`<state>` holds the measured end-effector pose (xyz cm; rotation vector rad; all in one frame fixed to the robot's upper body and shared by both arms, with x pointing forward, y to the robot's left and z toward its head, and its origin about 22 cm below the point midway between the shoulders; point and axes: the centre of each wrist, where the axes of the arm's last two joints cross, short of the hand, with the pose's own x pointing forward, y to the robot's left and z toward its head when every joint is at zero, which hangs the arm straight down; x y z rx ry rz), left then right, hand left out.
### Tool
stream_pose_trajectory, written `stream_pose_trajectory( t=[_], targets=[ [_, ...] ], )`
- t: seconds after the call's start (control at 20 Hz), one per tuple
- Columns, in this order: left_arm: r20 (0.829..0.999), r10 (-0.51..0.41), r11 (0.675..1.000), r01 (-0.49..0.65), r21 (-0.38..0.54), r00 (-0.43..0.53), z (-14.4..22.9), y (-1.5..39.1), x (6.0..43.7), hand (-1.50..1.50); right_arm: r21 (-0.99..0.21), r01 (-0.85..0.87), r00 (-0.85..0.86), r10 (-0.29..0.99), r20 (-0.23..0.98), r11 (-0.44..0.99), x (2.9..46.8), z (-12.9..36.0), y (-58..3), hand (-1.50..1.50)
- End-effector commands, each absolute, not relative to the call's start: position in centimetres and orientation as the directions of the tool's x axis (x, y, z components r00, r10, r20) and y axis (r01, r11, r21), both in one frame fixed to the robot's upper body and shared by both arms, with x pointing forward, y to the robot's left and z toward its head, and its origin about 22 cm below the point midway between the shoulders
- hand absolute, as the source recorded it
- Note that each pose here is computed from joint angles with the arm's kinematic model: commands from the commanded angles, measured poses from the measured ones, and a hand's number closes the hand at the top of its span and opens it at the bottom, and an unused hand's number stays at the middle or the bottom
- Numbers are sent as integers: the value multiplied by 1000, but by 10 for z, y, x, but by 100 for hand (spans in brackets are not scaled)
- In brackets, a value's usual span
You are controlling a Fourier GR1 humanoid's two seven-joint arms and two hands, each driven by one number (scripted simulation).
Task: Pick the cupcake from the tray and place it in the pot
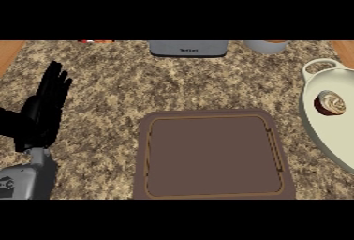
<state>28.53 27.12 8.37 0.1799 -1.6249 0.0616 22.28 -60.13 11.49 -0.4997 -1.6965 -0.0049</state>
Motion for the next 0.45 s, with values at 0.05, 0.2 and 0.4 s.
stream_pose_trajectory(
  t=[0.05,0.2,0.4],
  targets=[
    [995,-84,987,-141,77,-45,89,273,292,0,-256,290,-151,309,939,922,207,106,-608,-150],
    [993,-98,984,-158,88,-59,85,275,279,0,-275,264,-135,318,938,924,187,112,-619,-150],
    [994,-98,984,-154,89,-50,84,274,292,0,-261,265,-129,302,945,928,185,108,-619,-150]
  ],
)
